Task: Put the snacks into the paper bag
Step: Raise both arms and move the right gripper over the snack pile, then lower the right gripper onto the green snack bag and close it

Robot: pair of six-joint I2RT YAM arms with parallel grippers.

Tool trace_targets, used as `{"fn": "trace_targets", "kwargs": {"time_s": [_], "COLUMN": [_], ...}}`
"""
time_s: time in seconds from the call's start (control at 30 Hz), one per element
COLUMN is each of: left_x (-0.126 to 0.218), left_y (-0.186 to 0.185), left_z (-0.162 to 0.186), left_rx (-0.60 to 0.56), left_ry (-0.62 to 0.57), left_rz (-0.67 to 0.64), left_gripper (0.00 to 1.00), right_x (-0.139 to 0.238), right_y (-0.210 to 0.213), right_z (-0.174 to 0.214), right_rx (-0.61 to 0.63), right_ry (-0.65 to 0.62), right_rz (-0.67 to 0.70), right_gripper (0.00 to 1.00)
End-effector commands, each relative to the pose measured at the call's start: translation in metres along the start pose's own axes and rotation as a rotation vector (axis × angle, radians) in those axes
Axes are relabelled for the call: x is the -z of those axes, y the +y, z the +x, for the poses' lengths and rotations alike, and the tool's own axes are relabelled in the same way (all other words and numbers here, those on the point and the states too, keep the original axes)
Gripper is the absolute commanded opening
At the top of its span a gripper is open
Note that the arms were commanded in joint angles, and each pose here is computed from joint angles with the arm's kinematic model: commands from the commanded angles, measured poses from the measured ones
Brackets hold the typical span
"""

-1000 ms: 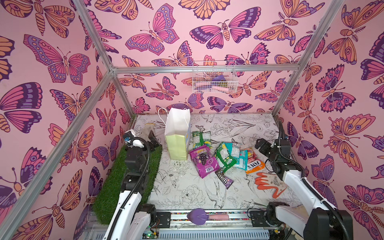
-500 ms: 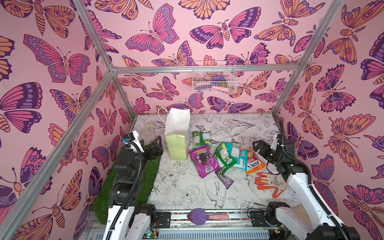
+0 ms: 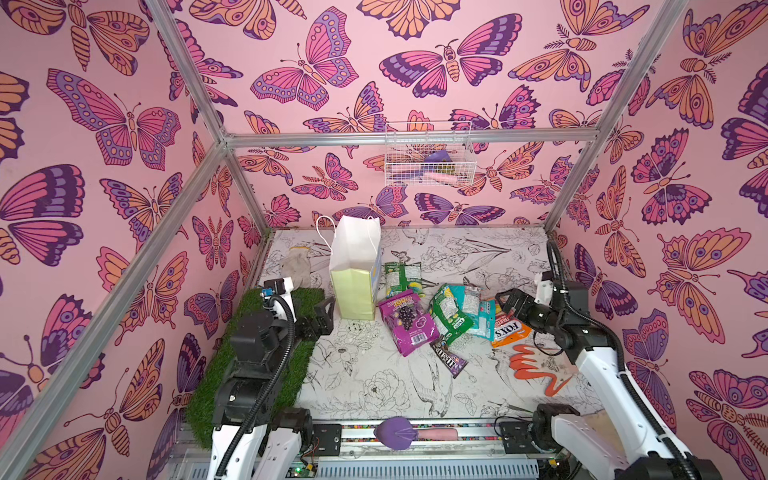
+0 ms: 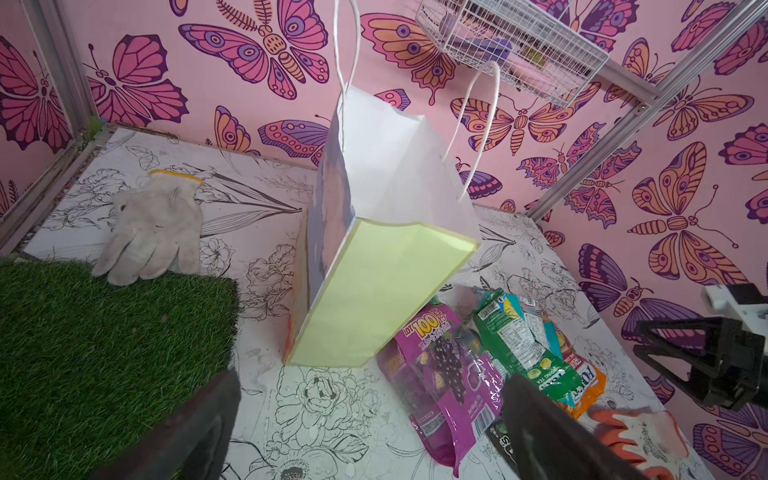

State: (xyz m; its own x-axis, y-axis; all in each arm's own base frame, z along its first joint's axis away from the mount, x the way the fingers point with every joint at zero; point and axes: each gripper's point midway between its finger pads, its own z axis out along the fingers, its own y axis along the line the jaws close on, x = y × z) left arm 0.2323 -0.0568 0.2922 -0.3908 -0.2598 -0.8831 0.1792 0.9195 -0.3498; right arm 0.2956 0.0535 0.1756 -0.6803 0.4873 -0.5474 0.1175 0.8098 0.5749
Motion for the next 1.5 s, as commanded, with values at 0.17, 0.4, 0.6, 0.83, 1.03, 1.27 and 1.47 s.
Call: {"fn": "trace_targets", "kwargs": {"time_s": [0.17,0.4,0.6,0.83,1.03,1.27,1.47], "left_x": [0.001,0.003,0.007,0.006,0.004,0.003,0.002], "left_y": [0.006,0.007,0.007,0.006,0.006,0.006,0.006], "left_z": [0.039,0.038,0.037,0.038,0.041,0.041,0.042], "left_rx": [-0.035,-0.027,-0.024,-0.02,-0.016,-0.015,-0.016], "left_ry": [0.121,0.107,0.088,0.098,0.11,0.115,0.117], "left_rz": [0.0,-0.009,-0.012,-0.006,0.0,0.0,0.0], "left_gripper": [1.0,1.0,1.0,1.0,1.0,1.0,0.99], "right_x": [0.007,0.0,-0.011,-0.024,-0.037,-0.054,-0.068], "right_y": [0.025,0.04,0.046,0.055,0.062,0.068,0.074], "right_z": [0.005,0.018,0.031,0.045,0.057,0.071,0.078], "right_rx": [0.096,0.172,0.24,0.307,0.367,0.436,0.473], "right_ry": [0.052,0.115,0.166,0.223,0.274,0.332,0.368], "right_rz": [-0.03,-0.013,0.013,0.018,0.036,0.076,0.099], "right_gripper": [1.0,0.97,0.94,0.88,0.88,0.88,0.87]}}
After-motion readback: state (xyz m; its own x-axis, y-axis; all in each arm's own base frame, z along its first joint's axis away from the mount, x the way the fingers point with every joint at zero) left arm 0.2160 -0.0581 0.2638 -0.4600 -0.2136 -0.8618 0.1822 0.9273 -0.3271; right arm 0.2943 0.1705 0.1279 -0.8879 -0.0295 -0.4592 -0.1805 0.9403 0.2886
